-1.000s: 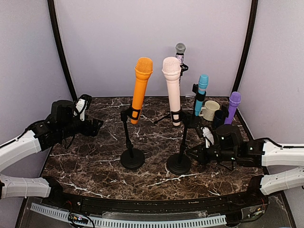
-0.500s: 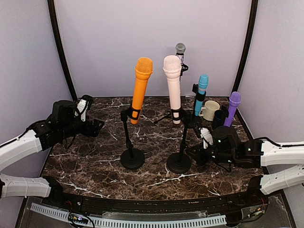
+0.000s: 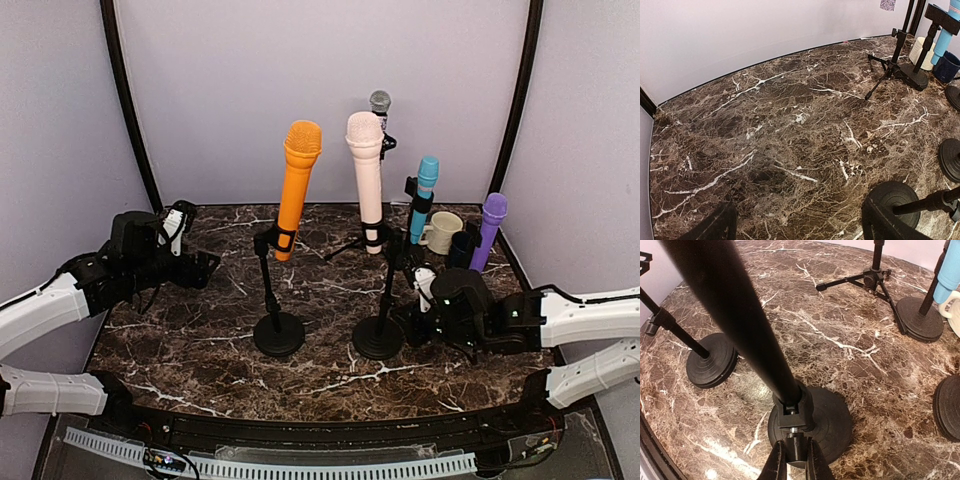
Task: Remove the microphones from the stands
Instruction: Unscrew the knob on the stand of the microphone stand.
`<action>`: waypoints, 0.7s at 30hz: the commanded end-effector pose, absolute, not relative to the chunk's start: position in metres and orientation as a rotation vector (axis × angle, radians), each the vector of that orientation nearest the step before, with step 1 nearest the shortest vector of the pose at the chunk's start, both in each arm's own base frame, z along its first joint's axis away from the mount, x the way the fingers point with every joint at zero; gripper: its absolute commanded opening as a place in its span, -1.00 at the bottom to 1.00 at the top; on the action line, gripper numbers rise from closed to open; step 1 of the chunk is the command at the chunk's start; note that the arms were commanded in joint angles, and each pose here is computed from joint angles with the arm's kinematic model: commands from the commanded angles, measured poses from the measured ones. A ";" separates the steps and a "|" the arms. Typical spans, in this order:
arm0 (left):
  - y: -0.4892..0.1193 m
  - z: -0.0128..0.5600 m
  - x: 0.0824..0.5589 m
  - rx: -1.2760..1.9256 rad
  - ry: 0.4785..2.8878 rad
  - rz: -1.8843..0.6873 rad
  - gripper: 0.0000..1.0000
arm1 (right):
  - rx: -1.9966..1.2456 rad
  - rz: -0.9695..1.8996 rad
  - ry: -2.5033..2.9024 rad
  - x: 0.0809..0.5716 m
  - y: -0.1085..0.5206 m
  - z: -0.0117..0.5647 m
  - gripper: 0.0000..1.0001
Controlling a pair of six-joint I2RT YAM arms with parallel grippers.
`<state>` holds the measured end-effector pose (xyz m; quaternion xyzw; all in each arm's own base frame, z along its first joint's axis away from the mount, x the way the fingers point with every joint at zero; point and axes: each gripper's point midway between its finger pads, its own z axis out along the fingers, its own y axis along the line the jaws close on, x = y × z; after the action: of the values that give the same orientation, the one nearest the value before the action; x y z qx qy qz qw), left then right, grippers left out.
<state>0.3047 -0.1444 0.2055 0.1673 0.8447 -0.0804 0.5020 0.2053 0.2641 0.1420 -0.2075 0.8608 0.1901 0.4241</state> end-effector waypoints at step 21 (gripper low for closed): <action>-0.144 0.209 0.306 0.396 2.025 -0.201 0.77 | -0.480 0.144 2.187 0.213 0.258 0.119 -1.00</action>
<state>0.3047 -0.1445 0.2051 0.1675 0.8451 -0.0804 0.5013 0.2159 0.2733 0.1416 -0.1785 0.8639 0.1182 0.4559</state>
